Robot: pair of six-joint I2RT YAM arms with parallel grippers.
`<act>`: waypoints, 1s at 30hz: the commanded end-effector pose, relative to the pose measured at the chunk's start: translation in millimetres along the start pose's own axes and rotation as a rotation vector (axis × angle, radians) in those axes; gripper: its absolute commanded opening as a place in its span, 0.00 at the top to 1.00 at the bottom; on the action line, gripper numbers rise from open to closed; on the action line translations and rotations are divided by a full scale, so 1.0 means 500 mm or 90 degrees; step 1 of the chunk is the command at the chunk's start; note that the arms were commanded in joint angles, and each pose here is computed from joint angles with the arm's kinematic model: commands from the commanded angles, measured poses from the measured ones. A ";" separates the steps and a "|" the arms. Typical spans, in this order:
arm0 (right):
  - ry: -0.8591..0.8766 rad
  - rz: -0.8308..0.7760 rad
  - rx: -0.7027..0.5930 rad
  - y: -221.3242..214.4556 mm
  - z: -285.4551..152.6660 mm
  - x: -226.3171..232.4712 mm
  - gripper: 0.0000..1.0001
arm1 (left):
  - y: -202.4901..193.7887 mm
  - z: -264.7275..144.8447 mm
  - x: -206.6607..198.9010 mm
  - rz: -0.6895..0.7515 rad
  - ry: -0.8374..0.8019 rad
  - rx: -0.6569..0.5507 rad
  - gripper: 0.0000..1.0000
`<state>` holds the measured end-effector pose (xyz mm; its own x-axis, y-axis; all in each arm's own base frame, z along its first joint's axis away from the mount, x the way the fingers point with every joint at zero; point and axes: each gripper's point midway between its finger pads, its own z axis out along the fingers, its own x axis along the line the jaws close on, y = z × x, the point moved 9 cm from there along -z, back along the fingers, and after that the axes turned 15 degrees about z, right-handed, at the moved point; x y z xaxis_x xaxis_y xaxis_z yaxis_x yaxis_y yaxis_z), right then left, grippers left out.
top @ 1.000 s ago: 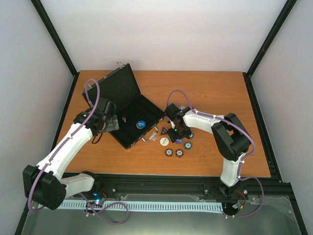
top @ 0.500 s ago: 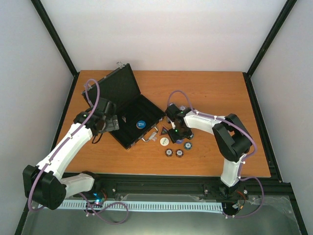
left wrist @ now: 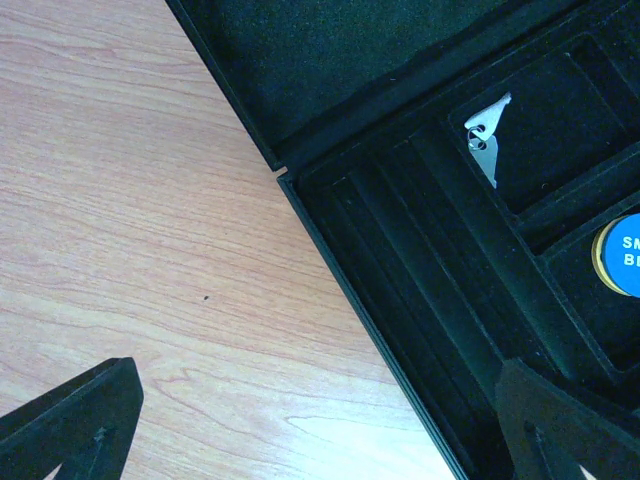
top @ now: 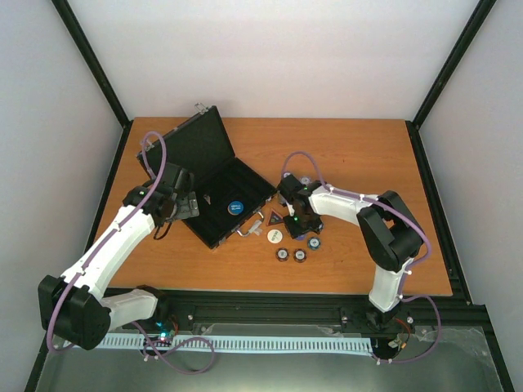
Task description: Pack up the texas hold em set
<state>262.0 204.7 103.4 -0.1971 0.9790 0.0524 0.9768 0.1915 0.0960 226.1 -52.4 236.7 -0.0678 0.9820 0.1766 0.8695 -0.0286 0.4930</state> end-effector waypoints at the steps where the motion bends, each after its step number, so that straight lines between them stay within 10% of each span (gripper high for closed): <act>1: -0.003 0.003 0.043 -0.024 0.019 -0.007 0.58 | 0.017 -0.010 0.001 -0.020 -0.004 -0.020 0.00; 30: 0.114 -0.064 -0.078 0.112 -0.163 0.133 0.58 | 0.024 -0.022 0.005 -0.022 -0.004 -0.039 0.00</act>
<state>295.9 264.1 193.8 -0.2979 0.9323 0.2052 0.9382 0.2463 0.2431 228.6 -53.7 234.6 -0.0649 0.9828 0.1729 0.8717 -0.0285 0.4892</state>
